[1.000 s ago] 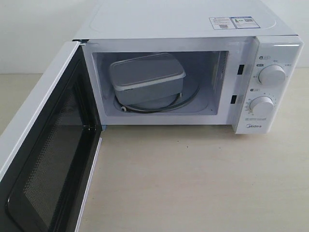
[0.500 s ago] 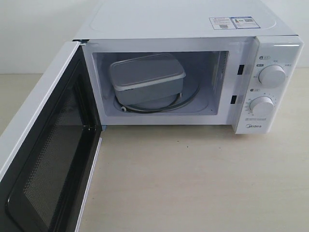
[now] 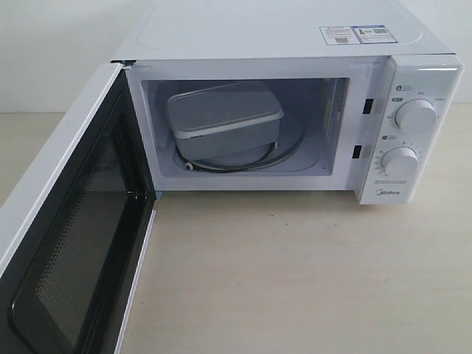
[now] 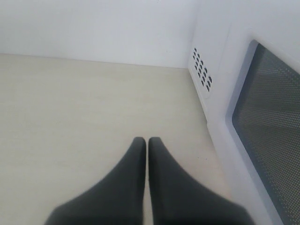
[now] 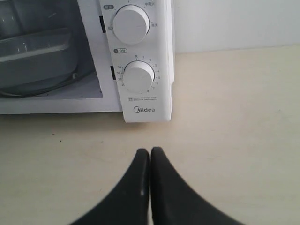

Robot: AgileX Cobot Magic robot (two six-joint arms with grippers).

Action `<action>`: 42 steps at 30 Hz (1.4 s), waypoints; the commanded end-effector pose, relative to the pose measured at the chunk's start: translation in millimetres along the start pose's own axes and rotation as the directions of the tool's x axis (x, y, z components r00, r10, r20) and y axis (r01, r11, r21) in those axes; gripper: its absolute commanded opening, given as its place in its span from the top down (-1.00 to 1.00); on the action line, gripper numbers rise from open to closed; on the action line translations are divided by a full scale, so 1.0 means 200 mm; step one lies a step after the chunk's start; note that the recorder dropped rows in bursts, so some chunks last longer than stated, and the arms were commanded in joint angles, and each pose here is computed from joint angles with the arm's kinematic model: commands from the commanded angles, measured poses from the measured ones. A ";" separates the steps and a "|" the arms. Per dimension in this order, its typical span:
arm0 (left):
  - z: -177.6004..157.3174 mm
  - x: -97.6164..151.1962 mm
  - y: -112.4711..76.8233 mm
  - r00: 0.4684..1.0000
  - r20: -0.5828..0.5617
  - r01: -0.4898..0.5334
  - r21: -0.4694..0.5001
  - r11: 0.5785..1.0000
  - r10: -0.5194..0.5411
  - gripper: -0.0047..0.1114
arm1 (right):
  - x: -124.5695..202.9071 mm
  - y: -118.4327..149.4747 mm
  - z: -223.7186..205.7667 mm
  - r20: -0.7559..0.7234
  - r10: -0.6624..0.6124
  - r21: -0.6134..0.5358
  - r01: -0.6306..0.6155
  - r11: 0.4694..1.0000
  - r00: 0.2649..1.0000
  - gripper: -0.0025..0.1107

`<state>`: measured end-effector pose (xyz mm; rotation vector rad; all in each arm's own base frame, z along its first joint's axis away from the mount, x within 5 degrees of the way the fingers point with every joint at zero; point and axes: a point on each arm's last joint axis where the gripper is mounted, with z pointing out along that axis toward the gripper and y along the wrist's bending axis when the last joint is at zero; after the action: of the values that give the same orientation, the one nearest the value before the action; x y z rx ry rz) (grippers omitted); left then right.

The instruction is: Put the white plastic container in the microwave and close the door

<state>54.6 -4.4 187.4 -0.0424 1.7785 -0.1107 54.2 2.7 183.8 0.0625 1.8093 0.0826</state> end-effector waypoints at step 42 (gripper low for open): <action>-0.01 -0.10 0.01 0.971 0.237 -0.022 -0.023 0.999 0.027 0.84 | 0.00 0.00 0.00 -0.003 0.057 0.000 -0.057 0.998 0.998 0.96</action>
<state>55.5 -3.7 192.3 -0.0453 1.7231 -0.1047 54.0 3.3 183.0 0.1088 1.8171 0.1271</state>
